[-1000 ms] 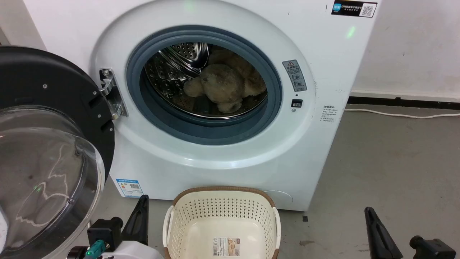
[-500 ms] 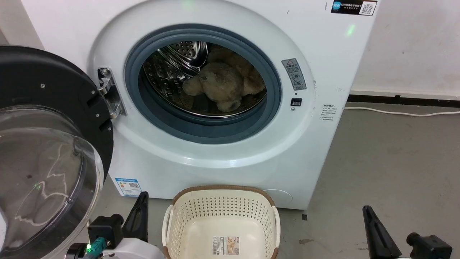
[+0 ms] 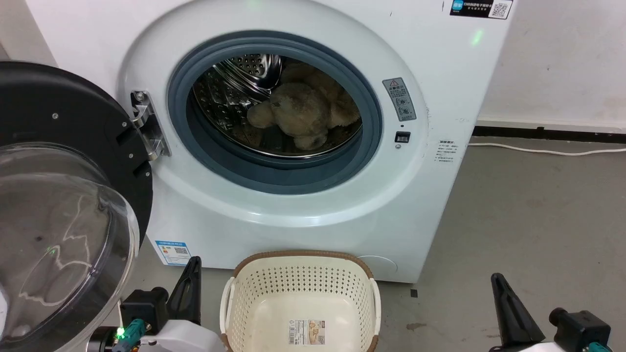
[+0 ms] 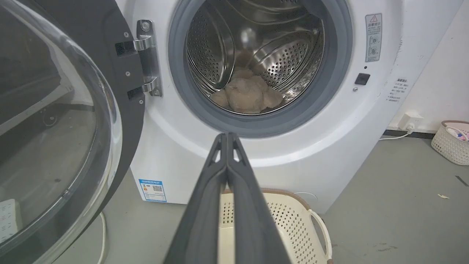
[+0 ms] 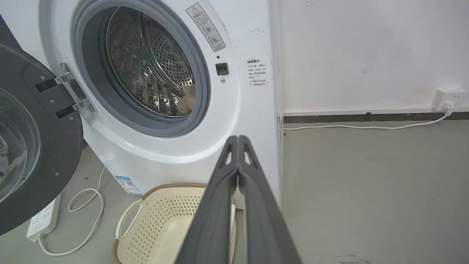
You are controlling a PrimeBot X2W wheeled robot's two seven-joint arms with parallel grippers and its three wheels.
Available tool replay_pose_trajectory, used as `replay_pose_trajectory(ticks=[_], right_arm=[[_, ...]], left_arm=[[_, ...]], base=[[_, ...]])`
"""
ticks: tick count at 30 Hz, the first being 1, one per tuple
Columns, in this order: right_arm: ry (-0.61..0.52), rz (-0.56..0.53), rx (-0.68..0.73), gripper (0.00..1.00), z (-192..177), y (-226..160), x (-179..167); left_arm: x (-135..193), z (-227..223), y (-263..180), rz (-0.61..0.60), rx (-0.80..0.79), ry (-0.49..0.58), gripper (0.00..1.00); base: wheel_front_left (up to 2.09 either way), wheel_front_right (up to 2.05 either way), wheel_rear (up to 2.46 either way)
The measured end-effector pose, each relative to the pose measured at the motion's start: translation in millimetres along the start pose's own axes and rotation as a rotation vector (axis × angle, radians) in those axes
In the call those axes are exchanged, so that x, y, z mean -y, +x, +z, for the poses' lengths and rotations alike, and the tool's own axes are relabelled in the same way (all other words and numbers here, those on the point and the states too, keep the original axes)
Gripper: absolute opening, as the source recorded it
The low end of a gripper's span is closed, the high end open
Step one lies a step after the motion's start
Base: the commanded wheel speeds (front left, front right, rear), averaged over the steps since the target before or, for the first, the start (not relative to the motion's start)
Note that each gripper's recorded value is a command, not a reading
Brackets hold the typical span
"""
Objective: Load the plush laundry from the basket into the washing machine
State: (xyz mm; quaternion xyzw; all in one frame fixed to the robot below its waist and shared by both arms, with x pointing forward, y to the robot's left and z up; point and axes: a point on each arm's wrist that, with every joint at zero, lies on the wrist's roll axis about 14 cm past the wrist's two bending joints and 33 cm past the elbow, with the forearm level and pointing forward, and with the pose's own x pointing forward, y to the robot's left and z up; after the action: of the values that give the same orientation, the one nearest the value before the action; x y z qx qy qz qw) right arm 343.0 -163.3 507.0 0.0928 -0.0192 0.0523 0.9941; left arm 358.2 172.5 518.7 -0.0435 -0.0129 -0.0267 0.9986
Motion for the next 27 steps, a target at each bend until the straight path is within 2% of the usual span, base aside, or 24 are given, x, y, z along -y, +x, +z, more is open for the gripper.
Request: replay_pose_trajectory(ticks=[27], right_arm=[[-0.065, 0.013, -0.021, 0.0, 3.7, 8.4, -2.1]], left_arm=[[0.8, 4.3, 5.3, 0.008, 0.001, 0.036, 0.0]], base=[[0.0, 0.0, 0.0]])
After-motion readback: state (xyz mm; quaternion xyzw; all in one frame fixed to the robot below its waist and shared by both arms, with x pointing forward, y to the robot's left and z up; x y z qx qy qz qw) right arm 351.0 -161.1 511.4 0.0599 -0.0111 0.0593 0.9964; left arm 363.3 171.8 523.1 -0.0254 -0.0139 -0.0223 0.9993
